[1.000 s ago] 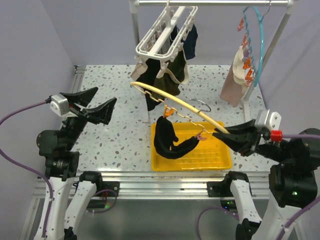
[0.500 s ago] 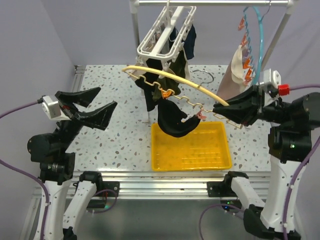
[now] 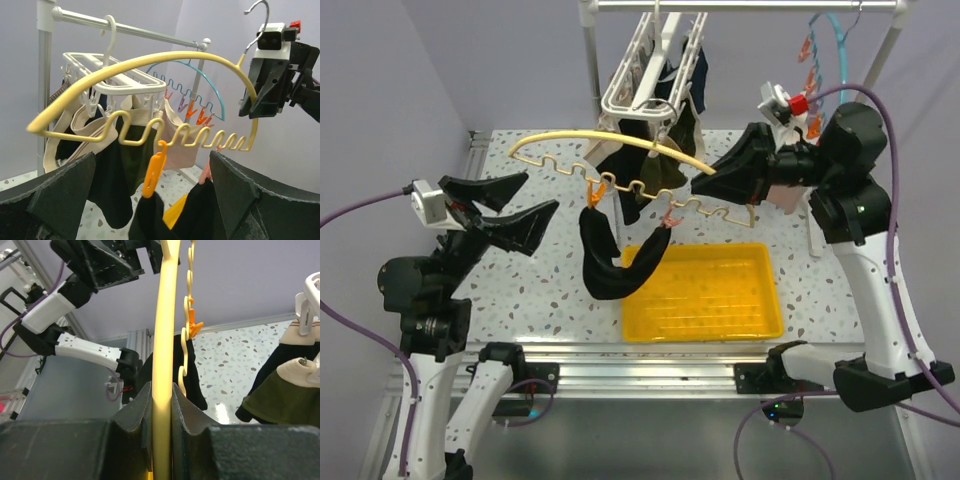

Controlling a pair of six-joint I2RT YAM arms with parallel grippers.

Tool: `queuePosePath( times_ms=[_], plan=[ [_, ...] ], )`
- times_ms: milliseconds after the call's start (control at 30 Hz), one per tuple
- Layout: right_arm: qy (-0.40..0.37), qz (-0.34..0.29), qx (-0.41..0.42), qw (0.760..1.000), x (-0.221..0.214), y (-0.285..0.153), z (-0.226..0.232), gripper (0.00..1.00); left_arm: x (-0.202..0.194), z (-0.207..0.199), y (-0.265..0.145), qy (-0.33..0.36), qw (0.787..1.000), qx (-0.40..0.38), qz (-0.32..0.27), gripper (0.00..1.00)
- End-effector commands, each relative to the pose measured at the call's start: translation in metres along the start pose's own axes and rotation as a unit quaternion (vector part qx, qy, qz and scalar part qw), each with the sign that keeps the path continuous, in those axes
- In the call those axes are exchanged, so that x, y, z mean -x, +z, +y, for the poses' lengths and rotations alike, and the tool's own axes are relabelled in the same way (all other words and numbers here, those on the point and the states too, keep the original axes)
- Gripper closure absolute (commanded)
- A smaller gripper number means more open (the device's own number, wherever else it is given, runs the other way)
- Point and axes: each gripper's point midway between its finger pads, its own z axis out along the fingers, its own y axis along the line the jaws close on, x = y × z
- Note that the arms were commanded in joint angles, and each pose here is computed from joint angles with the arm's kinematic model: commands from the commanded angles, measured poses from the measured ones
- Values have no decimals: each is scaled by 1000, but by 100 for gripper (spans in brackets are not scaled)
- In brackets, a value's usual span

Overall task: Remove the underwear clipped to the hanger
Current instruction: Remove the underwear from the hanger.

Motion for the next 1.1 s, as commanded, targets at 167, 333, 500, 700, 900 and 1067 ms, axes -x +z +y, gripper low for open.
queuePosePath(
  times_ms=[167, 333, 500, 700, 900, 1067],
  plan=[
    [-20, -16, -81, 996, 22, 41, -31, 100, -15, 32, -20, -37, 990, 127, 43, 2],
    [1, 1, -103, 995, 16, 77, -44, 100, -47, 72, -35, -34, 971, 219, 85, 9],
    [36, 17, -99, 994, 5, 106, -54, 100, -69, 97, -32, -36, 965, 241, 97, 13],
    [65, 15, -100, 993, 1, 123, -59, 100, -85, 122, -22, -2, 961, 249, 118, 15],
    [101, 2, -103, 990, 6, 137, -67, 100, -95, 128, -24, 60, 969, 220, 92, 14],
    [127, 3, -97, 987, 2, 147, -68, 100, -110, 136, -29, 69, 969, 221, 91, 15]
  ],
)
